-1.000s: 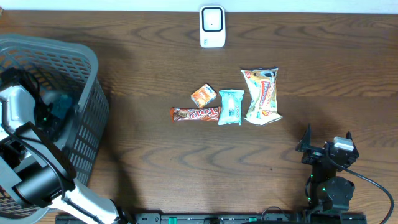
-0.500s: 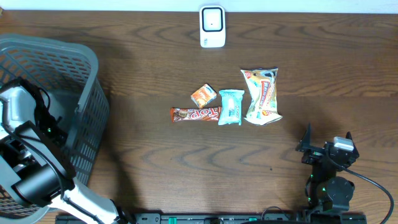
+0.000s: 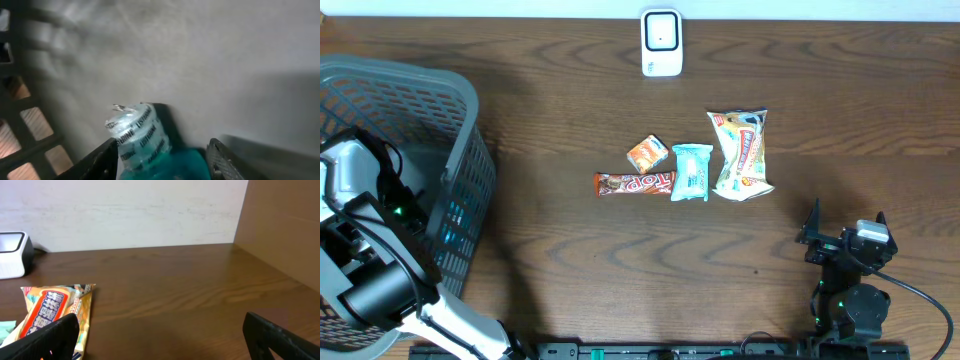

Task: Scan the item barcode
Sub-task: 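Reach the left gripper back into the basket toward the blue Listerine bottle, then close the left gripper on the Listerine bottle neck and lift it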

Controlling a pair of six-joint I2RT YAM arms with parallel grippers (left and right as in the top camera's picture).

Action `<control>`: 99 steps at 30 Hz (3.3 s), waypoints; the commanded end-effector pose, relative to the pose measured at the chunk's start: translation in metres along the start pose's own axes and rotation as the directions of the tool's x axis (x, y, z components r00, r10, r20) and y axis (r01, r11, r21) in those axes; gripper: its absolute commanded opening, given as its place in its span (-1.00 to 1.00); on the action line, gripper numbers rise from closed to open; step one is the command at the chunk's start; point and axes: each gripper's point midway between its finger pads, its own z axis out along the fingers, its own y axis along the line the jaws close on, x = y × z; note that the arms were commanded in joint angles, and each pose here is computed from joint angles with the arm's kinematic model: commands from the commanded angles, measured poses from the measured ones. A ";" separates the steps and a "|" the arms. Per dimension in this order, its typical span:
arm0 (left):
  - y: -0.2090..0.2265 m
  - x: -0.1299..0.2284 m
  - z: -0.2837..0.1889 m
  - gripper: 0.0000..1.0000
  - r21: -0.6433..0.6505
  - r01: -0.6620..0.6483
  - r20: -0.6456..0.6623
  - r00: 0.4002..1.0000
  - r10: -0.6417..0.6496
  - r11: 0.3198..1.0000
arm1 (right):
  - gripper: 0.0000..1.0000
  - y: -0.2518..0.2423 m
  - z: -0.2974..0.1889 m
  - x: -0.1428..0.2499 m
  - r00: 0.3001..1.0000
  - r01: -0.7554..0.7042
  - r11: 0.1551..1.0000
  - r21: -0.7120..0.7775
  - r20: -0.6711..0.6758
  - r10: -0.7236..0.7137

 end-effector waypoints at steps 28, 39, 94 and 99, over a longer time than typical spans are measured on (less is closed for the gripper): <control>0.003 0.067 -0.010 0.96 0.101 -0.393 -0.101 0.910 0.402 0.914 | 0.99 0.000 0.000 0.001 1.000 0.015 1.000 0.001 0.000 -0.015; 0.002 0.064 0.007 0.96 0.089 -0.400 0.136 0.912 0.387 0.912 | 0.98 0.000 0.000 0.001 1.000 0.016 1.000 0.001 0.000 -0.016; -0.013 0.104 0.003 0.96 0.376 -0.125 -0.131 0.974 0.187 0.918 | 0.99 0.000 0.000 0.001 1.000 0.016 1.000 0.001 0.000 -0.016; -0.012 0.103 0.025 0.97 0.326 -0.140 -0.101 0.978 0.182 0.935 | 0.99 0.000 0.000 0.001 1.000 0.016 1.000 0.001 0.000 -0.016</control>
